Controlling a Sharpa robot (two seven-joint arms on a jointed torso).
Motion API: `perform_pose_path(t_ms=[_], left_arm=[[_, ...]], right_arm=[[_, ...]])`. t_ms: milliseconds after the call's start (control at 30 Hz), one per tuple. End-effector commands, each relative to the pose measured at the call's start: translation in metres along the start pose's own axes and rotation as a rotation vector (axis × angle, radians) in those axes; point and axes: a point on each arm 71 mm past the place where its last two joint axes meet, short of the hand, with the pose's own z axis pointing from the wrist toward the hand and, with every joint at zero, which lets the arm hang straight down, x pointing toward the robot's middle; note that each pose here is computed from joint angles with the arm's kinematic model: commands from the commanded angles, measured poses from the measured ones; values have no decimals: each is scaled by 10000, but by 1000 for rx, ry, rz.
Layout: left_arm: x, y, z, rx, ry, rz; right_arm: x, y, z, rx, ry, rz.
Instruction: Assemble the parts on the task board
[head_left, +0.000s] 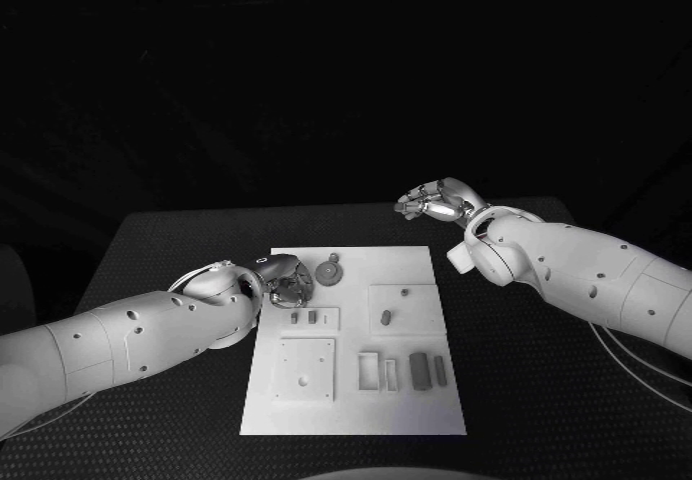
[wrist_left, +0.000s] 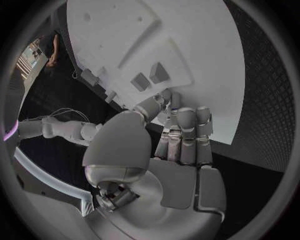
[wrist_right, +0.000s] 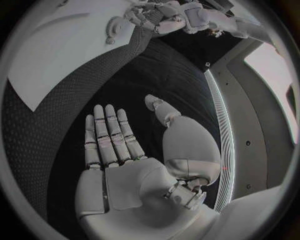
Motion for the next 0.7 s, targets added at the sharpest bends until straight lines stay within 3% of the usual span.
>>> perform_pose_path(t_ms=[33,400,533,700], left_arm=[[0,16,-1,-13,-9,-8],[-53,166,-22,-45,-42,-24],[-90,271,-40,-72,-66,-78],[-194,457,-104,-125,-123,-213]], right_arm=[[-1,1,-5,-6,9,-1],[-14,-19,-22,-2,33,-15],[-12,-25,-45,-10,74,-42],[2,-23,-74,-41,129,-169]])
